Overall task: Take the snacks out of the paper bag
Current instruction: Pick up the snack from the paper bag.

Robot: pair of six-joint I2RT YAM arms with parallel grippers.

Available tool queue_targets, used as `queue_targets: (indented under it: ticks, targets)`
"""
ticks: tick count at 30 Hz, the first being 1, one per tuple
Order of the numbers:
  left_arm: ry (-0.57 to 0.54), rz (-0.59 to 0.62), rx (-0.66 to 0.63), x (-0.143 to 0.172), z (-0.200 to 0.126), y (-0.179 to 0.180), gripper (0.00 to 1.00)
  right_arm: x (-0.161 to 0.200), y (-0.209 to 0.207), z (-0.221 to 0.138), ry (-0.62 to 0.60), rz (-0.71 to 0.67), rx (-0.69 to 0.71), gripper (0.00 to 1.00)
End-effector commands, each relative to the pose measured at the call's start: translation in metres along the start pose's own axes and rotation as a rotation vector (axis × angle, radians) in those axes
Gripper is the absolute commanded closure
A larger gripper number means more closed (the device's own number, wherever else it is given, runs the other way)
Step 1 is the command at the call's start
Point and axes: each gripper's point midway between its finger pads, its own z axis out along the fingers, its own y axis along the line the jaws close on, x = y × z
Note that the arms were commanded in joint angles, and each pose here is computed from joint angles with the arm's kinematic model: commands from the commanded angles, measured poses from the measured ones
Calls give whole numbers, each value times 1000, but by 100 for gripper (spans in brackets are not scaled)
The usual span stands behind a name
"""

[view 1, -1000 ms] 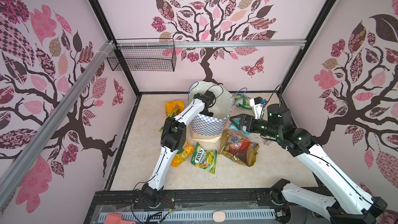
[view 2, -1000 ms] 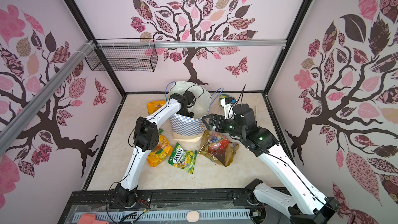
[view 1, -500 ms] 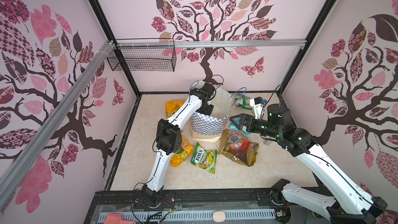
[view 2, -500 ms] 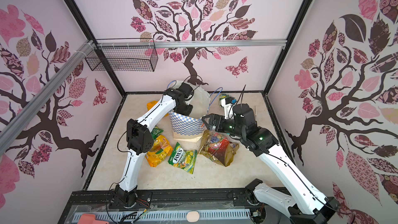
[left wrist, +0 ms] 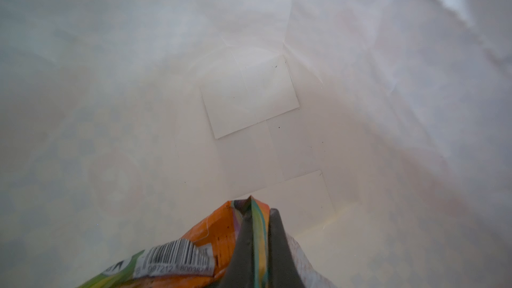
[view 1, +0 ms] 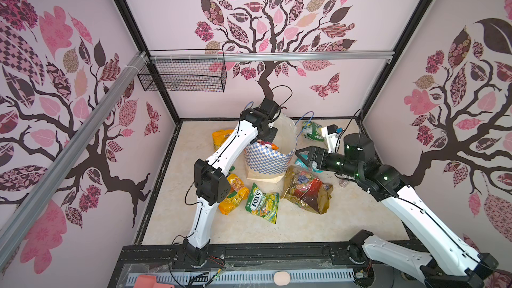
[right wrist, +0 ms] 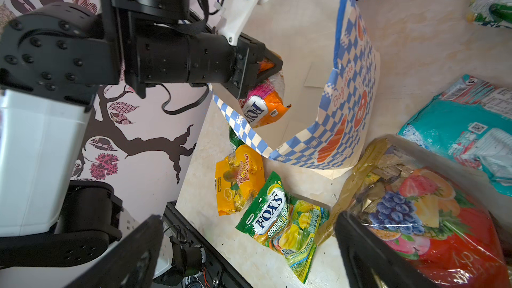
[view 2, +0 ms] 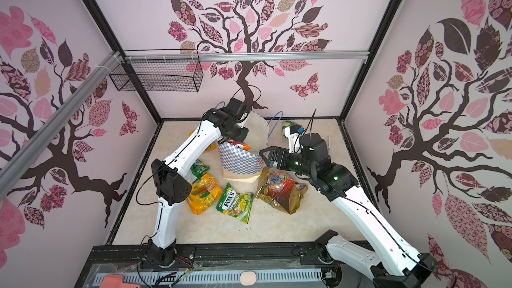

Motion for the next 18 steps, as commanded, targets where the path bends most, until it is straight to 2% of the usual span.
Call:
queue_targets:
  ticks: [1,10,18]
  targets:
    - [-145,4,-52,-31,-41,11,100,-2,4,-4,-16,-6,-14,0]
    - [-212,-2,-53,-42,-65,11,100,-2,4,-5,-16,-7,-14,0]
    - [-348,5,-76,-61,-118,15,100,-3,6,-4,-18,-5,-20,0]
